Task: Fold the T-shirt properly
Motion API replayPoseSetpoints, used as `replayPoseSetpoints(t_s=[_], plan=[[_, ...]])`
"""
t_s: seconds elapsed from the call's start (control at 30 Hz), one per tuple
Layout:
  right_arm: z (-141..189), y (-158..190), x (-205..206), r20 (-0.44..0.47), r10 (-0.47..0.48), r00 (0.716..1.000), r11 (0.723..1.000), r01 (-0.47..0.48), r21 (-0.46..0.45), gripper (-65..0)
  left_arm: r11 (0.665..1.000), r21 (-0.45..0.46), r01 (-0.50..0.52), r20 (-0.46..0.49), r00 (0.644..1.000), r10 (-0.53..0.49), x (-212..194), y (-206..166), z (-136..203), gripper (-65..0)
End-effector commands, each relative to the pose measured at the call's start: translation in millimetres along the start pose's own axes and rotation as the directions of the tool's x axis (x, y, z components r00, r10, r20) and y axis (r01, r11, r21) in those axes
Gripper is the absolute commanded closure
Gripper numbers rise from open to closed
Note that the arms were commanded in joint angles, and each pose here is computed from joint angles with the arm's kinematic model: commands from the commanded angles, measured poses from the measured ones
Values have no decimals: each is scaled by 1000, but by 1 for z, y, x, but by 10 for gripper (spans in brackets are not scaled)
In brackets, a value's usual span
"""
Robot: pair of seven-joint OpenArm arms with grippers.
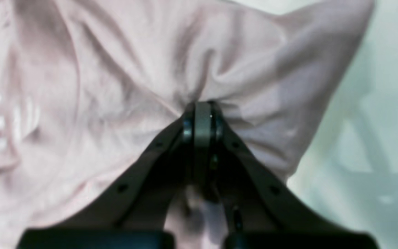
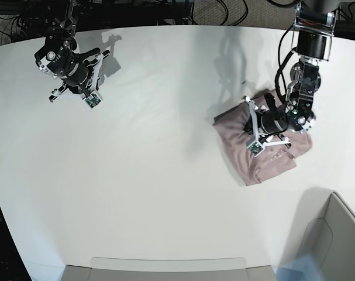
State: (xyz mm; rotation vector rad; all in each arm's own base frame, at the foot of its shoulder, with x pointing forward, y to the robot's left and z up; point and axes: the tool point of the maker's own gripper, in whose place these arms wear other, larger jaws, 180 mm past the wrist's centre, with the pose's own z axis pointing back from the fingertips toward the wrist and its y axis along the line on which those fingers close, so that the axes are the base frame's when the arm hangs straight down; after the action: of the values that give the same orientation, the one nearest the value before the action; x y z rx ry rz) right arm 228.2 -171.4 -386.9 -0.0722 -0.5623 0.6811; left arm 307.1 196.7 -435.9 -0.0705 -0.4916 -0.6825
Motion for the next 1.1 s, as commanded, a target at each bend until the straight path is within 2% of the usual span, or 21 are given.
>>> replayPoseSetpoints(t_s=[0.0, 0.13, 0.3, 0.37, 0.47, 0.57, 0.63, 0.73, 0.8, 0.87, 0.93, 1.07], plan=[[7, -3, 13, 46, 23, 999, 1000, -23, -14, 0, 997, 63, 37, -111, 993, -29, -21, 17, 8, 0], [15, -2, 27, 88, 28, 996, 999, -26, -32, 0, 990, 119, 75, -21, 997, -73, 13, 23, 29, 0], [30, -2, 32, 109, 57, 992, 997, -51, -60, 0, 970, 243, 10, 80, 996, -30, 34, 34, 80, 0], [31, 14, 28, 100, 78, 992, 997, -75, -27, 0, 957, 288, -35, 114, 994, 3, 35, 30, 102, 0], [31, 46, 6, 49, 119, 992, 991, -122, 60, 0, 958, 276, -81, 128, 991, 47, 20, 3, 111, 0], [36, 86, -25, -8, 171, 985, 970, -167, 176, 0, 961, 251, -120, 93, 991, 99, -10, -24, 115, 0], [42, 98, -45, -50, 185, 981, 961, -170, 218, 0, 951, 246, -186, 55, 983, 177, -39, -34, 116, 0], [50, 113, -68, -100, 192, 976, 951, -160, 265, 0, 917, 281, -282, 14, 957, 290, -77, -36, 126, 0], [59, 122, -89, -143, 213, 967, 939, -163, 302, 0, 883, 321, -342, -17, 930, 366, -108, -36, 137, 0], [69, 130, -109, -184, 237, 954, 926, -164, 339, 0, 854, 362, -374, -52, 907, 419, -135, -36, 150, 0], [81, 136, -130, -227, 272, 935, 910, -173, 378, 0, 838, 388, -383, -99, 887, 451, -159, -40, 161, 0], [106, 142, -171, -300, 361, 883, 867, -199, 457, 0, 852, 367, -374, -231, 851, 472, -206, -75, 177, 0]])
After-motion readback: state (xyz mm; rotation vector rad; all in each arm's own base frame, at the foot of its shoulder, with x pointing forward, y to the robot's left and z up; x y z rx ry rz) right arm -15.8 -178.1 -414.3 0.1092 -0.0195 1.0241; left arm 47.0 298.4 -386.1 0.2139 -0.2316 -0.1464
